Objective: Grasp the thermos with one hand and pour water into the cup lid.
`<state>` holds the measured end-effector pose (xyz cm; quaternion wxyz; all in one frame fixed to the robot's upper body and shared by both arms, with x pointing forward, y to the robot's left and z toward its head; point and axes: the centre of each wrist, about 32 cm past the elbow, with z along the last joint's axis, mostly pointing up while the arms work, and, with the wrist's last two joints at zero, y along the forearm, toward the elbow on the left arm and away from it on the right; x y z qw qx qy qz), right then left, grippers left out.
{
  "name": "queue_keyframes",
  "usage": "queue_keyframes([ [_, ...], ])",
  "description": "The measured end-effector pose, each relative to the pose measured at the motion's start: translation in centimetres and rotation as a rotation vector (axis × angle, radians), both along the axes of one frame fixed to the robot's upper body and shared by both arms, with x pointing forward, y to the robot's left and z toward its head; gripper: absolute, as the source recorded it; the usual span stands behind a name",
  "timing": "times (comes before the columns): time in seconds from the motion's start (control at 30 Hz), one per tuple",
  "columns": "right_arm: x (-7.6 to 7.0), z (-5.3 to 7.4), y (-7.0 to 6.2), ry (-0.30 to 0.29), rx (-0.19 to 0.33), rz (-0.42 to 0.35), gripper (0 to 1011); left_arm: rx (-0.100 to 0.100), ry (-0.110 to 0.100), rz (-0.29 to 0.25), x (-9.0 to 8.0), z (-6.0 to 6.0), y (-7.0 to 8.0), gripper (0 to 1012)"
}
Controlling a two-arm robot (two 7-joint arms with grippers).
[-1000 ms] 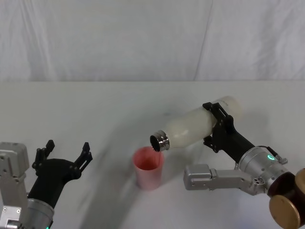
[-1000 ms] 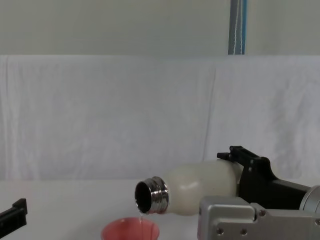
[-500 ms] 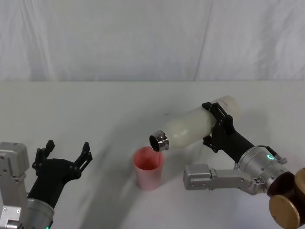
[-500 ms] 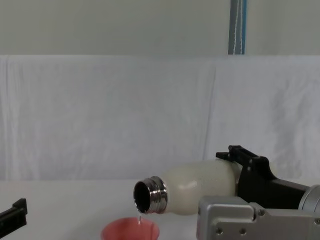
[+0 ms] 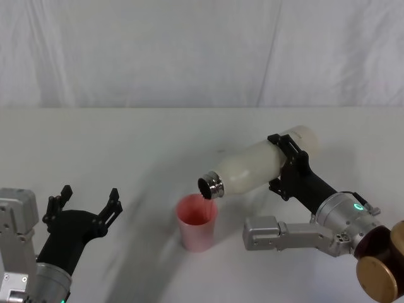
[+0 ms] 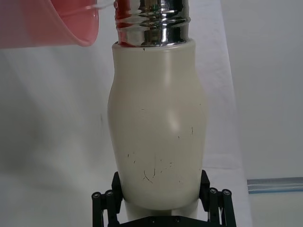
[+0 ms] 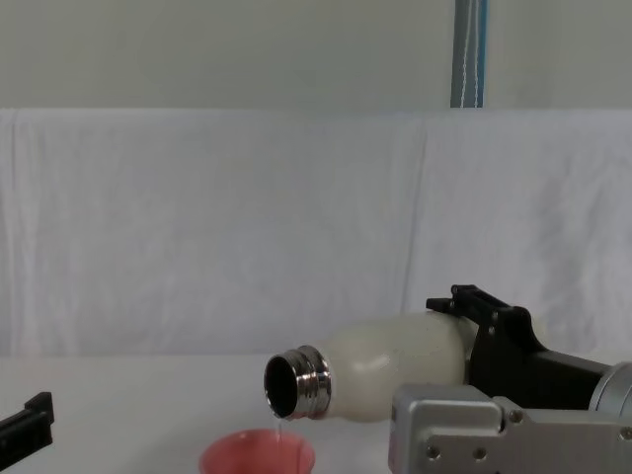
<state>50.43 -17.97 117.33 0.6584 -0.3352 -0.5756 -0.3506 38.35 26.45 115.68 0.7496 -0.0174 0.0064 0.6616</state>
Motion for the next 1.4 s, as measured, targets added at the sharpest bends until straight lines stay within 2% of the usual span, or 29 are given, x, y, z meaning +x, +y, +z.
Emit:
queue_keyframes([
  [1.4, -0.11, -0.15, -0.08, -0.002, -0.008, -0.001, 953, 0.000, 0.000, 0.000, 0.00, 0.00, 0.00, 1001],
])
